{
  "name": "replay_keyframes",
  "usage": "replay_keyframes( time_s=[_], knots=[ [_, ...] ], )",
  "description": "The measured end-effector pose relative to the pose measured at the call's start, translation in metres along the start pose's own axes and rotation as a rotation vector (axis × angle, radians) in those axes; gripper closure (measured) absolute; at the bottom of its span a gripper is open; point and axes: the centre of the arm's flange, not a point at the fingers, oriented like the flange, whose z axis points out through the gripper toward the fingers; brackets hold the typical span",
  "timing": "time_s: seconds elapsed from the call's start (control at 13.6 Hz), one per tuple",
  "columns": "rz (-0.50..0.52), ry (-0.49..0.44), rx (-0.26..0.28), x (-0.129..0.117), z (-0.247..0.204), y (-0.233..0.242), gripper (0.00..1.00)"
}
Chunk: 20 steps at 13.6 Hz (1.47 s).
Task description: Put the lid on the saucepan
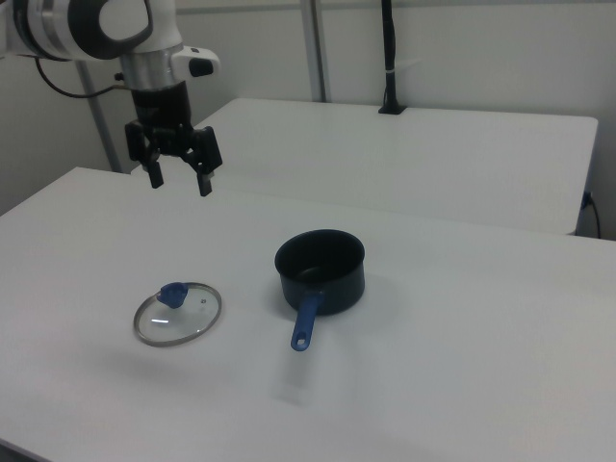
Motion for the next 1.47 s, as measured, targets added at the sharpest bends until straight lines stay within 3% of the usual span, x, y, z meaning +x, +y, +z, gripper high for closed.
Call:
replay_keyframes(
  time_s=[0.44,0.81,1.17,1.47],
  knots=[
    [-0.145,-0.046,0.015,-0.032,0.022,-0.054,0.0],
    [-0.184,-0.027,0.073,-0.011,0.059,-0.08,0.0],
    [-0.211,-0.025,0.077,0.021,0.112,-0.103,0.0],
    [-0.227,-0.068,0.077,0.026,0.152,-0.115,0.0]
  ],
)
